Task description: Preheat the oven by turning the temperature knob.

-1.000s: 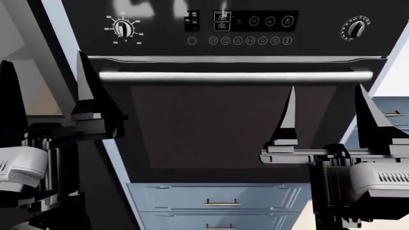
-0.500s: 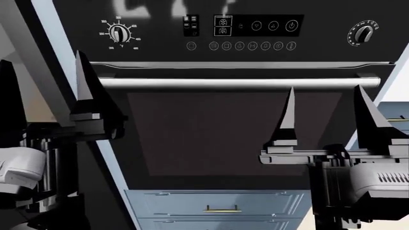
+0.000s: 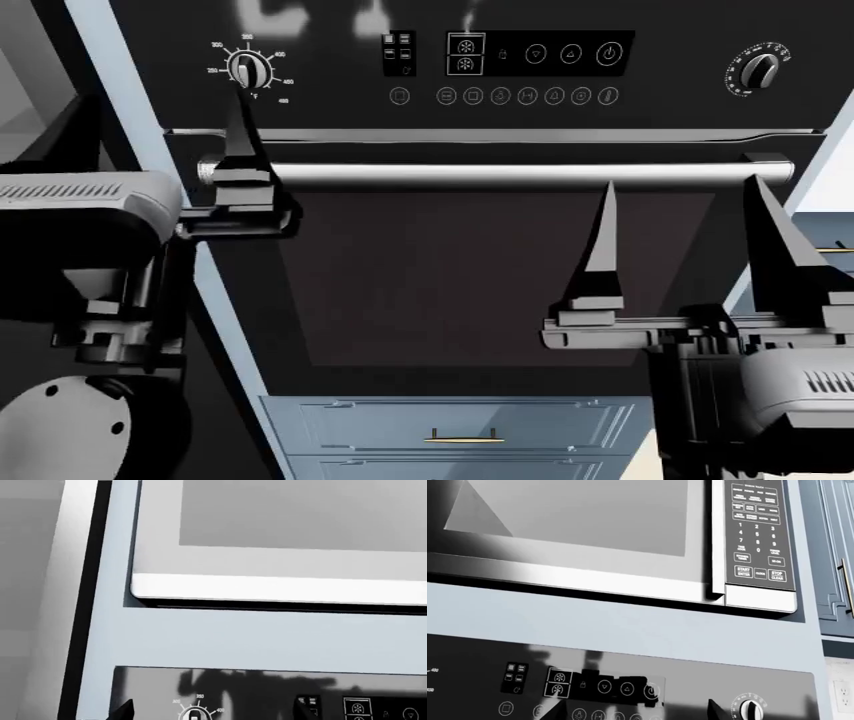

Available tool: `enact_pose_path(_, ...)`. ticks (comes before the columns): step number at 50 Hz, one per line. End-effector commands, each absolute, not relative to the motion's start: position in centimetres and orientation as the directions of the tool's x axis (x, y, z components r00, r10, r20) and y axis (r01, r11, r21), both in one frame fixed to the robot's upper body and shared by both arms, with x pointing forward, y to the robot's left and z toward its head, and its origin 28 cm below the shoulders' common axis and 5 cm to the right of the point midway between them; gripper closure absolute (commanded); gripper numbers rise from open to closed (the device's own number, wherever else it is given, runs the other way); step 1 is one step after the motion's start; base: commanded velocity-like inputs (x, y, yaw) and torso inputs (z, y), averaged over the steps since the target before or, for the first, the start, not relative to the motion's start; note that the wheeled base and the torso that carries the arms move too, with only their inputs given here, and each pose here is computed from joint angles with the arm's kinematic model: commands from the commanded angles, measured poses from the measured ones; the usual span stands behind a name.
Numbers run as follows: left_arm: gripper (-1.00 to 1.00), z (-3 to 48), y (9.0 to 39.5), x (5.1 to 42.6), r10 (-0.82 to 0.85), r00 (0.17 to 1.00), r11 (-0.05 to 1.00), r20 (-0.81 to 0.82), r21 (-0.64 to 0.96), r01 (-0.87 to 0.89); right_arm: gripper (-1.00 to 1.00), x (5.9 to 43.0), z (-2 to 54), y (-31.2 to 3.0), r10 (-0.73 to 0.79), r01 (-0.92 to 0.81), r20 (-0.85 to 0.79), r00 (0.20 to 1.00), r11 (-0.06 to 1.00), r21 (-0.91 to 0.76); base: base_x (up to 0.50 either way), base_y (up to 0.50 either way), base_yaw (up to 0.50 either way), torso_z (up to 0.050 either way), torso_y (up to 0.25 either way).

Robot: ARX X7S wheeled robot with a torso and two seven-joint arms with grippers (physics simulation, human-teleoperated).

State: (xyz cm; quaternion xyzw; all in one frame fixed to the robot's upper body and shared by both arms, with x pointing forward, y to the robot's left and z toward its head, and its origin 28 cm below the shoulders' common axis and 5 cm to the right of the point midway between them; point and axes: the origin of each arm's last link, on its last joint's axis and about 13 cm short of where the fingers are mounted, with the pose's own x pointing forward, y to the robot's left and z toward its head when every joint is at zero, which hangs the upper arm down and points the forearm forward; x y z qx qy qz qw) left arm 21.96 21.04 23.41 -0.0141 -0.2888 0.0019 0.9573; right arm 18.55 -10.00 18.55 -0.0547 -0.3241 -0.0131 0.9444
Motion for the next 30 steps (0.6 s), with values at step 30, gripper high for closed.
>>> enact_pose_path(30,-1.00,28.3,19.6,26.9,-0.062,0.949,0.993,0.311,0.116,0.027,-1.00,18.1,18.7,-9.7,0.032,0.045,0.610,0.792,0.993,-0.111,0.00,0.00,0.00,0.000,0.000)
